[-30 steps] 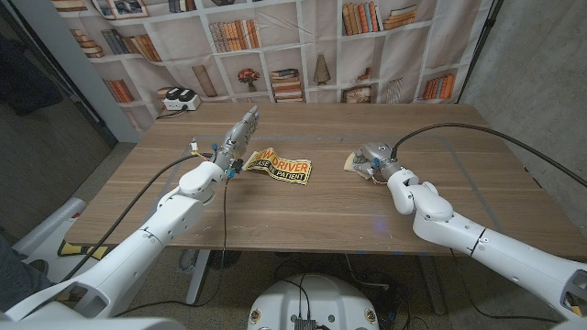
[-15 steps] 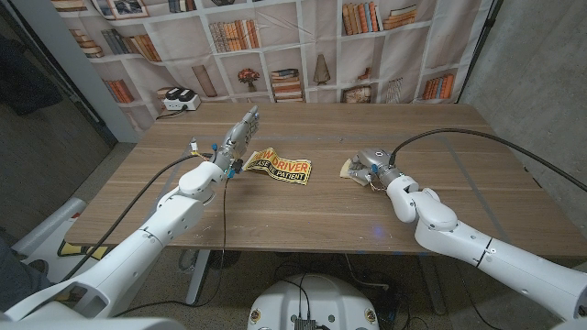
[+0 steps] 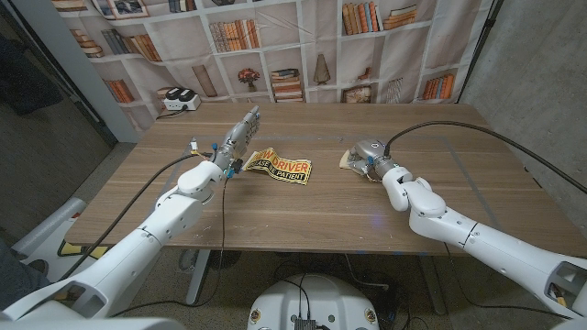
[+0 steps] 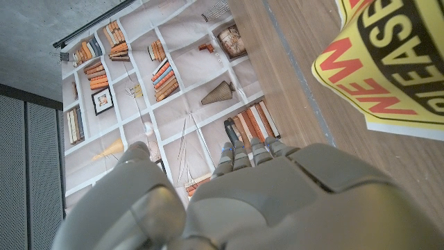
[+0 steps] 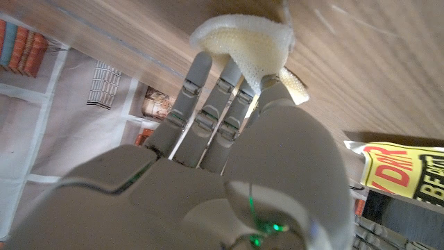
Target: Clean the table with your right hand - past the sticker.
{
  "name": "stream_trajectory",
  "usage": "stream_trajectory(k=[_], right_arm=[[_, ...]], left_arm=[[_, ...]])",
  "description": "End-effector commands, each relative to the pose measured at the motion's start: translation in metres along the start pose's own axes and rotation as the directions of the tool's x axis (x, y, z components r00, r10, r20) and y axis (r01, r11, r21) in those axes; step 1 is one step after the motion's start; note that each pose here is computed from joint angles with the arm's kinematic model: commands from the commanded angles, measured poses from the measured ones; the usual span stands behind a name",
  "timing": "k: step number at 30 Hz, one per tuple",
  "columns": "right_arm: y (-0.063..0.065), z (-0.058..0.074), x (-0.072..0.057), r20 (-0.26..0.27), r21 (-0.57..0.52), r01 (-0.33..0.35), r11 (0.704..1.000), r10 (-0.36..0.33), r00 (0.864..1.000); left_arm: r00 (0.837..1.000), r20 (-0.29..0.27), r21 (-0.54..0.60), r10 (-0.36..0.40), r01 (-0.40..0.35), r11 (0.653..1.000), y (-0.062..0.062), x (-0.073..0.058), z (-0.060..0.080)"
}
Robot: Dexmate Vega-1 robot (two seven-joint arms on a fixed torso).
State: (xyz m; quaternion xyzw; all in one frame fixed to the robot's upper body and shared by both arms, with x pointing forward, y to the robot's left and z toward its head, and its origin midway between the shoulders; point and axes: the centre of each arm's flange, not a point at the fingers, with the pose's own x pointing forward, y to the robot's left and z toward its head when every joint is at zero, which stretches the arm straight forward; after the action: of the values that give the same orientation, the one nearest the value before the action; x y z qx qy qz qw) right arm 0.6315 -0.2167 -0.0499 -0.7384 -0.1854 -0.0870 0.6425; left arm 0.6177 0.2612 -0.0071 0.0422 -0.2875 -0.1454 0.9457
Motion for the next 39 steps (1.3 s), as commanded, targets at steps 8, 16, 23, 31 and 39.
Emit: stream_trajectory(k=[8, 16, 23, 31, 39], right_arm=[[-0.012, -0.026, 0.004, -0.081, 0.031, 0.003, 1.000, -0.001, 0.997], [-0.002, -0.005, -0.013, -0.026, 0.085, -0.034, 0.996, 0.037, 0.999], [0.003, 0.005, -0.028, -0.010, 0.110, -0.045, 0.993, 0.046, 0.999], [0.007, 0.016, -0.037, 0.021, 0.154, -0.067, 0.986, 0.064, 0.998], [0.004, 0.014, -0.035, 0.026, 0.165, -0.072, 0.984, 0.069, 0.997]], left_arm=[[1.000, 0.001, -0.010, 0.018, -0.018, 1.000, 0.010, -0.004, -0.001], [1.000, 0.001, -0.010, 0.014, -0.014, 1.000, 0.010, -0.002, -0.001], [1.000, -0.001, 0.003, -0.007, 0.007, 1.000, 0.008, 0.002, 0.003], [1.000, 0.013, 0.009, -0.016, 0.016, 1.000, 0.006, -0.001, 0.004], [1.000, 0.023, -0.007, 0.011, -0.011, 1.000, 0.008, -0.010, 0.001]])
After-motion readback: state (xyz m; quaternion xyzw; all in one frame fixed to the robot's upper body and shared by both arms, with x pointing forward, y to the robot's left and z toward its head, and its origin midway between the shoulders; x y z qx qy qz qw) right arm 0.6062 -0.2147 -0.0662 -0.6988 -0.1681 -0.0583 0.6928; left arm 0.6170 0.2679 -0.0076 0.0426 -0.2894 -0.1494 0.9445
